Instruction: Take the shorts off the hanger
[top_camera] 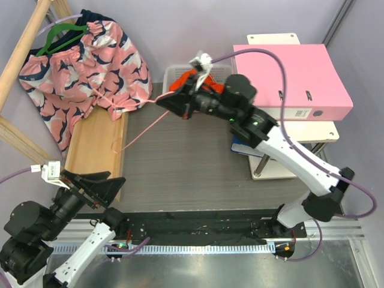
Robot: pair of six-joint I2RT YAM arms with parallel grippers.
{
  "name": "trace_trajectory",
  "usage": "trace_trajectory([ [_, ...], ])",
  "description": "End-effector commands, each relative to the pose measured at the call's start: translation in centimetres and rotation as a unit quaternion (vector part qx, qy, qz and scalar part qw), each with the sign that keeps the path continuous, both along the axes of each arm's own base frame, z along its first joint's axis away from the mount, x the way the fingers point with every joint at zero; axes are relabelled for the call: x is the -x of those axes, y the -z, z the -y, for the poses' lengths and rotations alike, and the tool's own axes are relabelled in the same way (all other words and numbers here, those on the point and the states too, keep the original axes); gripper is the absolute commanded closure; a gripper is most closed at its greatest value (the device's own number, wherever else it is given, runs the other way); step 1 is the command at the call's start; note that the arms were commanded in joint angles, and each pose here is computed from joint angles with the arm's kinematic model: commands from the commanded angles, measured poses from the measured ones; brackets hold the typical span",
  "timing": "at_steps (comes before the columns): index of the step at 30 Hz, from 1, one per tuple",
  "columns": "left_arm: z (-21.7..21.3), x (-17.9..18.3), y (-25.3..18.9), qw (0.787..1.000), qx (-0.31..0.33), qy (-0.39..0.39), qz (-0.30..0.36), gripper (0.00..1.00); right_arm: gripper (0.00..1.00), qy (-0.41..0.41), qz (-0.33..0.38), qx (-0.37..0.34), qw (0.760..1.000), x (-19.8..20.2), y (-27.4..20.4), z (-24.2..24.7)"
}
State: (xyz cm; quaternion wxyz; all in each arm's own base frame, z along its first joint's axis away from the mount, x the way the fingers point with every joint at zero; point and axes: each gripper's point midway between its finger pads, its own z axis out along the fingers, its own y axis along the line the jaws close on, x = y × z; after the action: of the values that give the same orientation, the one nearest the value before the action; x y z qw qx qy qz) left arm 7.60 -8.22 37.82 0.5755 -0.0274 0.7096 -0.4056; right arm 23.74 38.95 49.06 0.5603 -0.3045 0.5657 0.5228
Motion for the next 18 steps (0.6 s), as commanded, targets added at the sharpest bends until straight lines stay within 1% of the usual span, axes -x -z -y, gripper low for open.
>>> trace_trajectory([
  [1,-0.7,0.7,0.9,1.0,0.008,-0.01,-0.014,0.03,0.99,0.049,0.065,0.013,0.997,-0.9,-2.0,-3.0],
  [2,-0.8,0.9,1.2,1.0,0.008,-0.011,-0.019,0.03,0.99,0.057,0.086,0.009,0.995,-0.9,-3.2,-3.4],
  [3,-1.0,1.1,1.2,1.0,0.01,-0.013,-0.016,0.03,0.99,0.063,0.08,0.022,0.995,-1.1,-1.9,-5.2],
  [4,-1.1,1.2,1.3,1.0,0.012,-0.013,-0.017,0.03,0.99,0.067,0.086,0.024,0.994,-1.2,-1.9,-6.0],
  [5,-1.0,1.3,1.4,1.0,0.014,-0.01,-0.017,0.03,0.99,0.075,0.106,0.022,0.991,-1.1,-3.1,-6.3],
  [6,-1.0,1.4,1.4,1.0,0.015,-0.01,-0.018,0.03,0.99,0.082,0.109,0.029,0.99,-0.9,-2.8,-7.5],
  [7,-1.1,1.5,1.4,1.0,0.018,-0.009,-0.016,0.03,0.99,0.081,0.108,0.044,0.99,-1.4,-1.4,-9.4],
  [8,-1.0,1.6,1.5,1.0,0.018,-0.007,-0.018,0.03,0.99,0.084,0.114,0.027,0.99,-1.2,-3.1,-9.8],
  [10,-1.2,1.8,1.6,1.0,0.02,-0.007,-0.018,0.03,0.99,0.088,0.132,0.034,0.987,-0.9,-3.2,-11.3],
  [12,-1.3,2.1,1.6,1.0,0.023,-0.007,-0.017,0.03,0.99,0.111,0.146,0.032,0.982,-1.5,-3.7,-12.8],
  [18,-2.1,3.0,1.8,0.999,0.033,-0.013,-0.016,0.03,0.99,0.096,0.17,0.009,0.981,-1.1,-3.7,-16.4],
])
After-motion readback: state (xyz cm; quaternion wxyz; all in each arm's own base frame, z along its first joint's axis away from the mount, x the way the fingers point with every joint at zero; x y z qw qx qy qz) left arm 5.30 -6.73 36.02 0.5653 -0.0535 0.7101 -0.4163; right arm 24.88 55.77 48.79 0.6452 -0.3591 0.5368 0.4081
